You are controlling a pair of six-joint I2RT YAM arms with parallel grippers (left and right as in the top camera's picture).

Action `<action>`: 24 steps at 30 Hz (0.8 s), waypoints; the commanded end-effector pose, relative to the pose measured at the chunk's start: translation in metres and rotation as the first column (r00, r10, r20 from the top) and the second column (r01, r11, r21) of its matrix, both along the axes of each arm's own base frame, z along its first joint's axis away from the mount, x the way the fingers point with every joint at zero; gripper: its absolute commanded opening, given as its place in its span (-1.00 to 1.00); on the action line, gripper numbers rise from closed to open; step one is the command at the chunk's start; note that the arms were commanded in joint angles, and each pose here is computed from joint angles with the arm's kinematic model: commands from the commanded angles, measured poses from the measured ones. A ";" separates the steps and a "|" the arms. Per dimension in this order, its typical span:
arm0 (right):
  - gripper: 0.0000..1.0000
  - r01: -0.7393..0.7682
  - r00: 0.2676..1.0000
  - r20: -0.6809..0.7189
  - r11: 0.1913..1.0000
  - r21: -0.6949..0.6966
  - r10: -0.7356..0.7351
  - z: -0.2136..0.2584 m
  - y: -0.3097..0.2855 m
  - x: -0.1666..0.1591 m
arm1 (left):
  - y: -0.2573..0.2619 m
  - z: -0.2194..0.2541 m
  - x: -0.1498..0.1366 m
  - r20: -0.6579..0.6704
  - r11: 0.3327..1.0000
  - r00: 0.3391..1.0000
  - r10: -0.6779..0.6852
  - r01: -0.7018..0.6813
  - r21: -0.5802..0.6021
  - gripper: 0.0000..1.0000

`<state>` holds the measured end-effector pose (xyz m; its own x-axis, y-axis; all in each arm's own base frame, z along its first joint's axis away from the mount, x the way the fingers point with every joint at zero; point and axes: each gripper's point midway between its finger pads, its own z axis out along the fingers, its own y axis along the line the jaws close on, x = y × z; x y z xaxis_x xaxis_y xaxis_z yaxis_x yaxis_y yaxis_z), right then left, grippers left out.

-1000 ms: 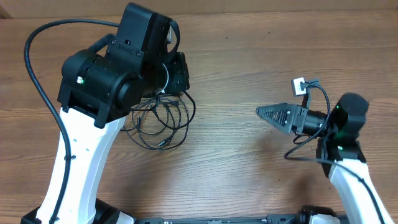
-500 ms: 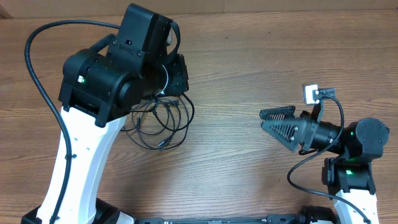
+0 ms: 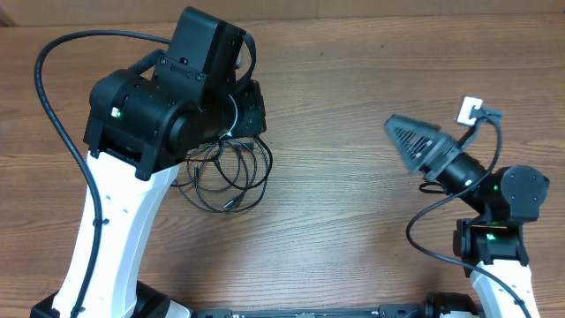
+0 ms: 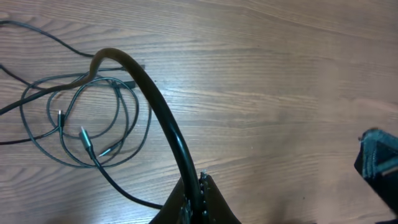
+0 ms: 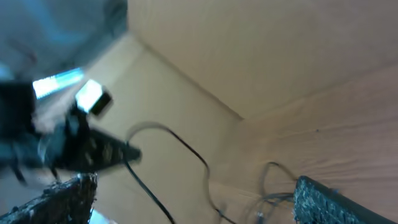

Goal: Untangle cables

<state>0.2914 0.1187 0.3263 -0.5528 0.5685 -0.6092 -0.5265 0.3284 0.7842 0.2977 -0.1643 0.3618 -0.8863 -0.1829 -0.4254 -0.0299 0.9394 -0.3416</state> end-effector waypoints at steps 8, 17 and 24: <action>0.99 -0.080 0.873 0.406 0.902 -0.425 0.269 -0.021 0.061 -0.035 | -0.005 0.004 0.010 -0.010 0.984 0.987 0.161 -0.161 -0.073 -0.91; 1.00 -0.063 0.791 0.509 0.873 -0.484 0.339 -0.019 0.095 -0.050 | -0.055 -0.018 0.003 -0.063 0.997 0.997 0.048 -0.051 -0.051 -0.92; 1.00 -0.032 0.838 0.461 0.870 -0.493 0.292 -0.034 0.097 -0.031 | -0.094 -0.030 -0.005 -0.079 0.998 0.996 -0.047 0.043 -0.056 -0.92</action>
<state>0.2496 0.2175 0.2924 -0.1723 0.0936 -0.9806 -0.8961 0.3985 0.1955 0.2953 -0.2447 0.3311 -0.9225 -0.1701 -0.3464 -0.0312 0.9276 -0.3723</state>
